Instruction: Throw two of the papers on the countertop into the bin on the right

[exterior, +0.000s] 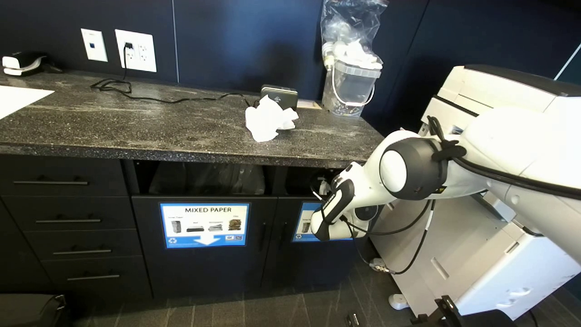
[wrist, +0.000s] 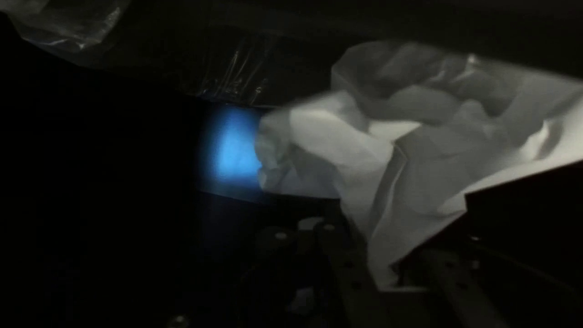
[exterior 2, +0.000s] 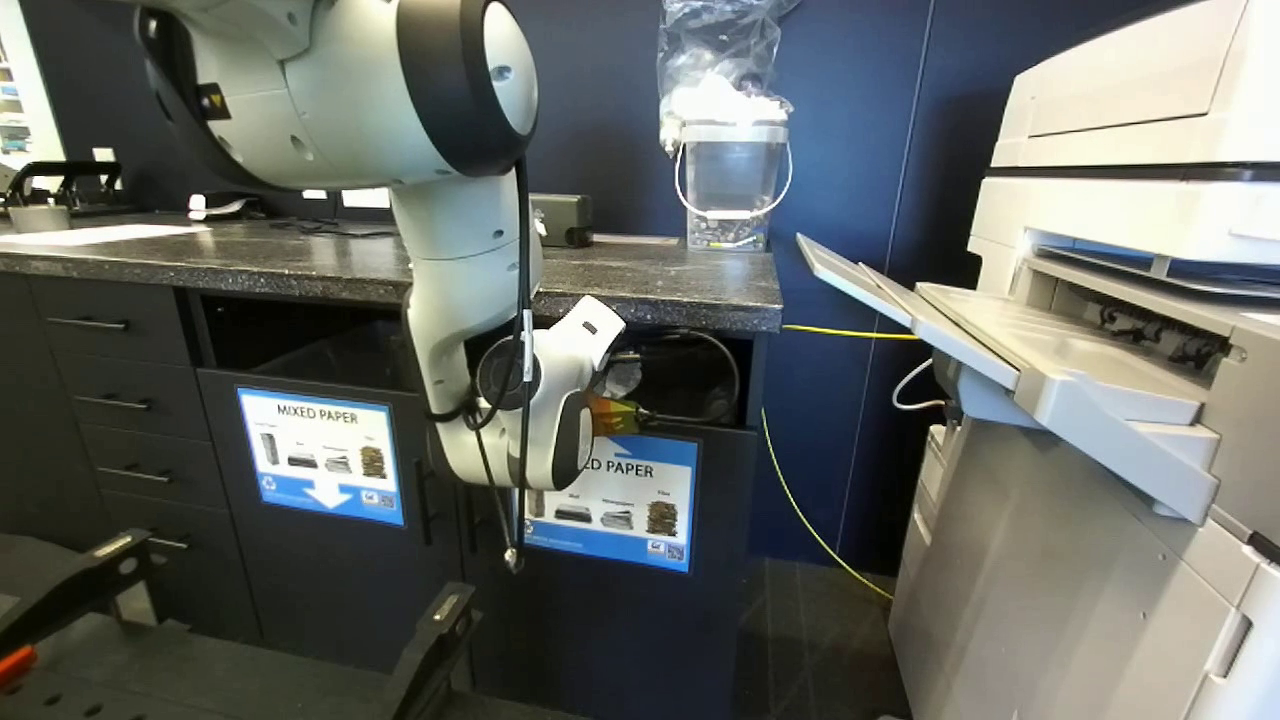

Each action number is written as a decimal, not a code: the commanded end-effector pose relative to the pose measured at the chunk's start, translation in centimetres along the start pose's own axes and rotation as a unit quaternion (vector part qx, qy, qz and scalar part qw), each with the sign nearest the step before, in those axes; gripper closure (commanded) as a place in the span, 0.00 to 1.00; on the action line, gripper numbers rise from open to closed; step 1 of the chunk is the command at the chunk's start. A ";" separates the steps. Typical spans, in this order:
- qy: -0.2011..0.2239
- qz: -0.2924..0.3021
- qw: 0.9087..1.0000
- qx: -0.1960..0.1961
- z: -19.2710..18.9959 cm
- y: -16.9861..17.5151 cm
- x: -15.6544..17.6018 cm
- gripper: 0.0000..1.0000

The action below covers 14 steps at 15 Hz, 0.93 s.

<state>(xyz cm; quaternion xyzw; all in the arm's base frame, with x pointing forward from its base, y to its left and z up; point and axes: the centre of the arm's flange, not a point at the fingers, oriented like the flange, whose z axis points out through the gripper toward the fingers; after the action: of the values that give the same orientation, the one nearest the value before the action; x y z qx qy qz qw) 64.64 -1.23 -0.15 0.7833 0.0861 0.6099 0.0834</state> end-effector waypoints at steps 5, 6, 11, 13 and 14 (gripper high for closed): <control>0.006 0.007 1.000 0.020 3.2 0.0 0.0 0.14; 0.003 0.005 1.000 0.021 3.0 -0.1 0.1 0.05; -0.035 0.042 0.993 0.101 2.5 -1.5 0.0 0.00; -0.047 0.052 0.990 0.125 2.1 -2.2 -0.4 0.00; -0.051 0.056 0.988 0.131 1.7 -2.4 -0.6 0.00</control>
<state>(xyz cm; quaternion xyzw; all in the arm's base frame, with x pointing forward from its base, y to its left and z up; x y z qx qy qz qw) 63.63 0.28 -1.77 0.8020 0.1152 0.5858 -0.0196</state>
